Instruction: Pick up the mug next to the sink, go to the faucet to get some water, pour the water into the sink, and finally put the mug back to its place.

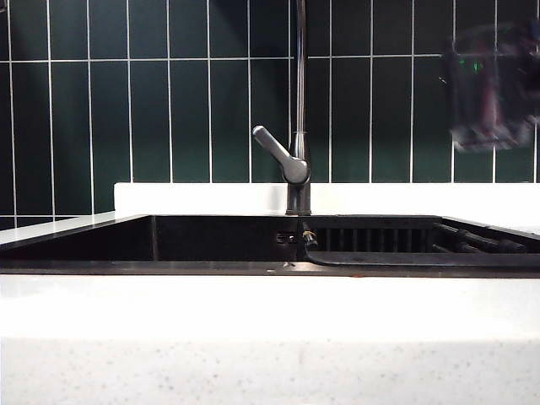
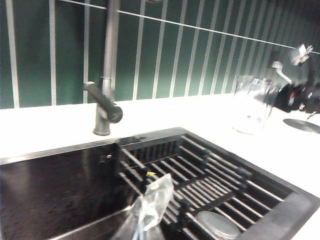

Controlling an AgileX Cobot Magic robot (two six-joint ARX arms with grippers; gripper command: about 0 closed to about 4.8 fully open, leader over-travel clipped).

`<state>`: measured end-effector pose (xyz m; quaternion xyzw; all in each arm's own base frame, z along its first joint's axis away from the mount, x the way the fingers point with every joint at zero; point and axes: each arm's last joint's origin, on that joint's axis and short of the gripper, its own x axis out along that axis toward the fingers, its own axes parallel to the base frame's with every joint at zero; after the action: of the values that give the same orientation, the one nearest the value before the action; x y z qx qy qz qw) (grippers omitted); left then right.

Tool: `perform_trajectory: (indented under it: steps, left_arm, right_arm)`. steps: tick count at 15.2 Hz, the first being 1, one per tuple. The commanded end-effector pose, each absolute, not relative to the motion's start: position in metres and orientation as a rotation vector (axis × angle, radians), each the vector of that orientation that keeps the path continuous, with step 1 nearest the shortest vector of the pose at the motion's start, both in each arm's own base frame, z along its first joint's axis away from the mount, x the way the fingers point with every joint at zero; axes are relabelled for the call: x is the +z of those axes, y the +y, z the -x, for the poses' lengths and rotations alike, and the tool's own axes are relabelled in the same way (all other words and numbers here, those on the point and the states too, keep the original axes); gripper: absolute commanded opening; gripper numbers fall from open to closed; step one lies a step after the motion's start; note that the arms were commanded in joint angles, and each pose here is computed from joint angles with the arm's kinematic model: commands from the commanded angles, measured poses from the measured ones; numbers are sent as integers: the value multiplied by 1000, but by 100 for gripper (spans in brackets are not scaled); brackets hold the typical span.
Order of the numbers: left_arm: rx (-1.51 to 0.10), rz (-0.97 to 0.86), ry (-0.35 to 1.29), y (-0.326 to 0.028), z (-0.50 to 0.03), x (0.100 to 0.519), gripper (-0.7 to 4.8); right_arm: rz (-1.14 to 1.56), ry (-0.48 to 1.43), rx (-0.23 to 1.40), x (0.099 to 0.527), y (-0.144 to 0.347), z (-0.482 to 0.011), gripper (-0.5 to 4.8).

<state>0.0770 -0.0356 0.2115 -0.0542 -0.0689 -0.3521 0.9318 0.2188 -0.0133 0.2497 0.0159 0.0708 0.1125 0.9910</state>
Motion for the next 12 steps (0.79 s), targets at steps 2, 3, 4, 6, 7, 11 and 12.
perform_trajectory:
  steps: [2,3,4,6,7,11,12]
  left_arm:
    - [-761,109,-140,-36,-76,211,-6]
    - [-760,109,-142,-36,-76,211,-6]
    - [-764,109,-141,-37,-76,211,-6]
    - [-775,107,-141,-37,-76,211,-6]
    - [-775,107,-140,-37,-76,211,-6]
    - [-780,111,-139,-37,-76,212,-6]
    - [-780,111,-139,-37,-76,212,-6]
  right_arm:
    - [-62,84,208,250,-42,-215,-6]
    - [-93,89,207,248,-49,-215,-6]
    - [-108,100,197,246,-53,-216,-6]
    - [-113,105,228,240,-60,-220,-6]
    - [-112,99,251,237,-62,-223,-6]
    - [-115,140,252,213,-70,-242,-6]
    - [-115,144,252,208,-71,-245,-6]
